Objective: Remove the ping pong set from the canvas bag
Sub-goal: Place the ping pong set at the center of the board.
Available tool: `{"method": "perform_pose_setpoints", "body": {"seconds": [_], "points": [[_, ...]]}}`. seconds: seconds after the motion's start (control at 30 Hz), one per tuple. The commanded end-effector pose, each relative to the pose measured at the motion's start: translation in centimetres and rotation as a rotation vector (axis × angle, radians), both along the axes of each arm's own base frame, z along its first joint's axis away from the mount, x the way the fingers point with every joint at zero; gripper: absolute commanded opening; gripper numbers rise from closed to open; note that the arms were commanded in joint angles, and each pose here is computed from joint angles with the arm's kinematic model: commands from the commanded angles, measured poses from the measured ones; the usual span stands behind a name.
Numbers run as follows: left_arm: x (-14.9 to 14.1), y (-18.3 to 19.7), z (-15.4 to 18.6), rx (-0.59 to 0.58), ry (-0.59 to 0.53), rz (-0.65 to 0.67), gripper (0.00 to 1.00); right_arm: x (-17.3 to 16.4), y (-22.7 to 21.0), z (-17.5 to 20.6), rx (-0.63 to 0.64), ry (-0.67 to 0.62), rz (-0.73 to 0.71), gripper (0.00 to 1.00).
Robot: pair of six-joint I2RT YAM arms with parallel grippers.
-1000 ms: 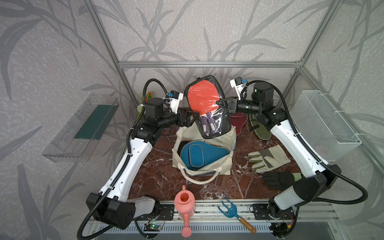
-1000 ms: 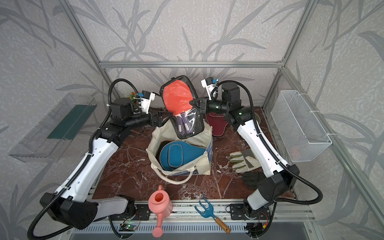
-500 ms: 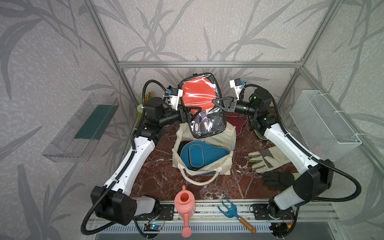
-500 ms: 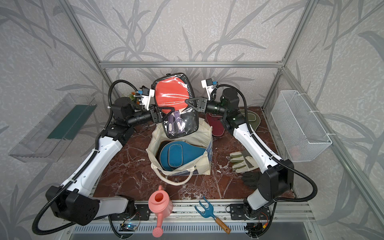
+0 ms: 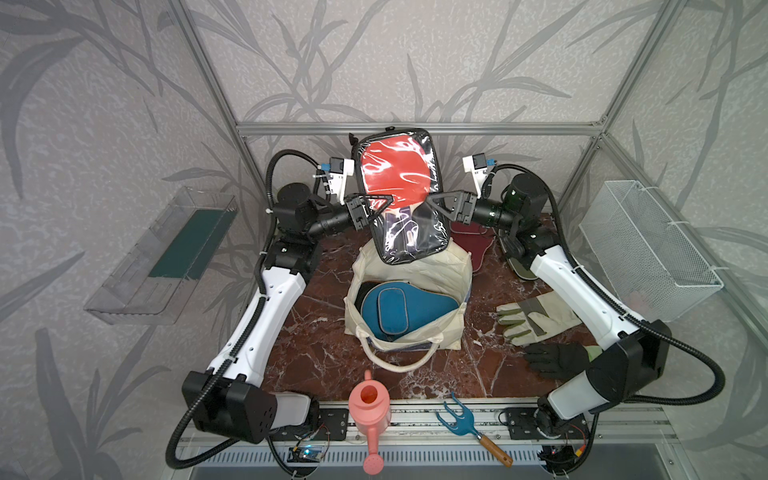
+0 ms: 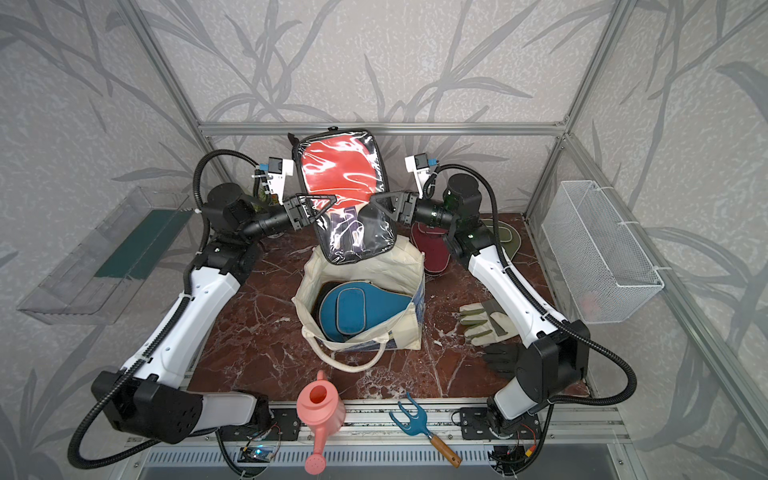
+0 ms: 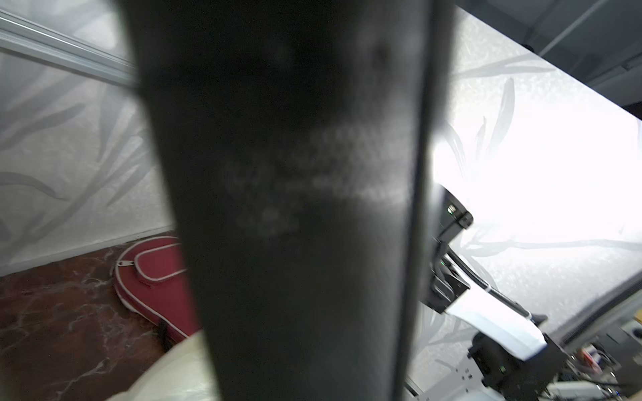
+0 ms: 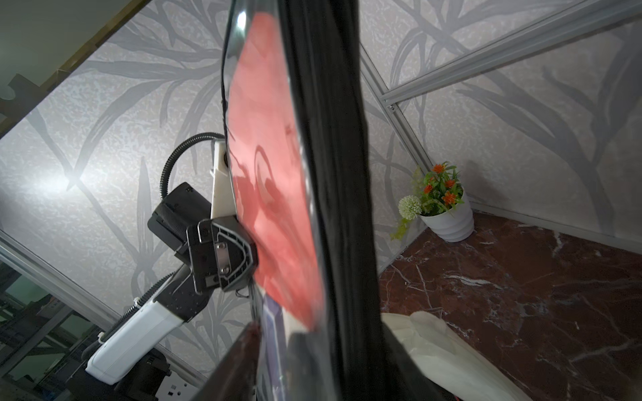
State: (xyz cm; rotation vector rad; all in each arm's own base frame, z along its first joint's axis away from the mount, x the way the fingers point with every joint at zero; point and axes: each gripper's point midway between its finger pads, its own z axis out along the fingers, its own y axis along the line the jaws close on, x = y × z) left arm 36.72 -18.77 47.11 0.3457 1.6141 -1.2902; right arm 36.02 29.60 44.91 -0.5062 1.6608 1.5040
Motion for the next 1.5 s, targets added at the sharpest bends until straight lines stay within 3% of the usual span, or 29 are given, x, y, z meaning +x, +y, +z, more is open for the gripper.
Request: {"method": "perform_pose_setpoints", "body": {"seconds": [0.0, 0.1, 0.23, 0.37, 0.5, 0.73, 0.93, 1.1, 1.3, 1.47], "points": [[2.4, 4.4, 4.1, 0.052, -0.095, 0.213, 0.00, -2.3, -2.6, 2.4, -0.057, -0.092, -0.037, 0.99], [3.8, 7.0, 4.4, 0.190, -0.081, 0.311, 0.00, -2.6, -5.0, 1.1, -0.151, -0.095, -0.116, 0.99], [6.7, 11.0, 3.1, 0.243, 0.020, 0.384, 0.00, -3.1, -7.3, -2.1, -0.345, -0.106, -0.221, 0.99], [10.2, 13.7, -1.8, 0.380, 0.110, 0.464, 0.00, -3.2, -9.9, -5.3, -0.500, -0.094, -0.337, 0.99], [13.0, 14.4, -7.1, 0.491, 0.187, 0.429, 0.00, -3.8, -11.7, -6.7, -0.542, -0.093, -0.398, 0.99], [17.6, 13.9, -15.1, 0.559, 0.306, 0.337, 0.00, -4.0, -13.9, -8.4, -0.541, -0.063, -0.442, 0.99], [19.4, 9.7, -22.1, 0.617, 0.393, 0.219, 0.00, -3.5, -14.8, -10.2, -0.539, -0.033, -0.455, 0.99], [20.3, 5.5, -25.2, 0.594, 0.436, 0.131, 0.00, -3.0, -15.0, -11.5, -0.513, -0.007, -0.448, 0.99], [21.0, 1.8, -30.0, 0.598, 0.553, 0.085, 0.00, -2.4, -14.9, -12.8, -0.490, 0.017, -0.434, 0.99], [21.8, 0.8, -32.9, 0.585, 0.625, 0.114, 0.00, -2.2, -15.0, -13.2, -0.477, 0.025, -0.432, 0.99]]}}
